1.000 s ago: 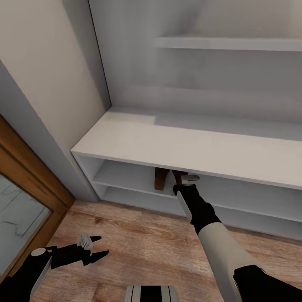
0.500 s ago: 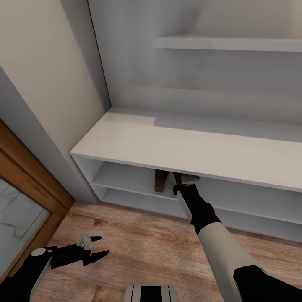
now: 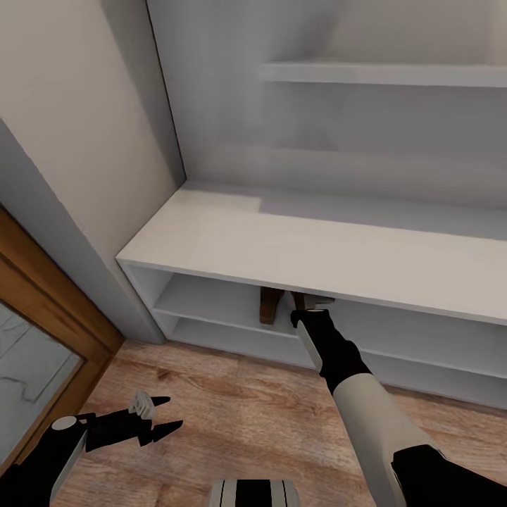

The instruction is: Pick up the two gym shoes and the two sandals from the corridor floor and place them onto the hallstand (shoe rack) in the corridor, making sure they are on the rack and not on the floor. Arrange them so the two gym shoes are next to each other and the two sandals are next to each other.

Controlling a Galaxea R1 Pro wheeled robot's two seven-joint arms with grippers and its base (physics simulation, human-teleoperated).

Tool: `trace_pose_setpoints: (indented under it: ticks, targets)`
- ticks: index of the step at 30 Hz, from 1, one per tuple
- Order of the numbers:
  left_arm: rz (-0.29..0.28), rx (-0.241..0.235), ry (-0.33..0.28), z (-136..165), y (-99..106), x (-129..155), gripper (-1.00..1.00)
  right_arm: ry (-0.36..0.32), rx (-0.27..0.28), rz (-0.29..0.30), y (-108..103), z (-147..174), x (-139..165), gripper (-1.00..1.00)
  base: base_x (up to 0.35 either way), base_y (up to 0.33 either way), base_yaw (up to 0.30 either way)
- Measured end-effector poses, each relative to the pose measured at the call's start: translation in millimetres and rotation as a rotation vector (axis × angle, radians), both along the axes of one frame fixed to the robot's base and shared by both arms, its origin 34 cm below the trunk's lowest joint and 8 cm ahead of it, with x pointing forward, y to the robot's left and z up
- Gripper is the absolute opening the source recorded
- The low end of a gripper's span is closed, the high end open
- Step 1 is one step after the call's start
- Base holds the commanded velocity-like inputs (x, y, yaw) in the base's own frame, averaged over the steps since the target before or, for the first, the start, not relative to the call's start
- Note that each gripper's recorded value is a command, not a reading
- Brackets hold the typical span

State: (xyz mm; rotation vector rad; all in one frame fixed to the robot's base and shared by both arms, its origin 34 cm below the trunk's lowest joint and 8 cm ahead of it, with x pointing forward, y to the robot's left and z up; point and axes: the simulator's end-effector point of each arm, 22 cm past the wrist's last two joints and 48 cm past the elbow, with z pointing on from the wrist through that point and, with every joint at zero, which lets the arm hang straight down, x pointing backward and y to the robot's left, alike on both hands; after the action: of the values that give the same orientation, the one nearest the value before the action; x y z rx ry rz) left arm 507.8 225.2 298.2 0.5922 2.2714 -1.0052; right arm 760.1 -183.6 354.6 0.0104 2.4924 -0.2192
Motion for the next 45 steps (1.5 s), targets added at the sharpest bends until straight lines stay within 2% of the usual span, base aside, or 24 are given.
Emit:
trace_pose_setpoints:
  ticks: [1,2,34,45]
  targets:
    - [0.0,0.0,0.0,0.0,0.0,0.0,1.0,0.0,0.0,0.0,0.0,0.0,0.0,-1.0,0.003,0.0,0.0]
    - [0.0,0.0,0.0,-0.1,0.0,-0.1,1.0,0.0,0.0,0.0,-0.1,0.0,0.0,1.0,0.003,0.0,0.0]
    - [0.001,-0.001,-0.001,0.1,-0.5,0.4,1.0,0.0,0.0,0.0,0.1,0.0,0.1,1.0,-0.002,0.0,0.0]
    - [0.002,-0.001,0.0,-0.3,-0.5,0.3,1.0,0.0,0.0,0.0,0.1,-0.4,0.0,1.0,-0.192,-0.061,0.0]
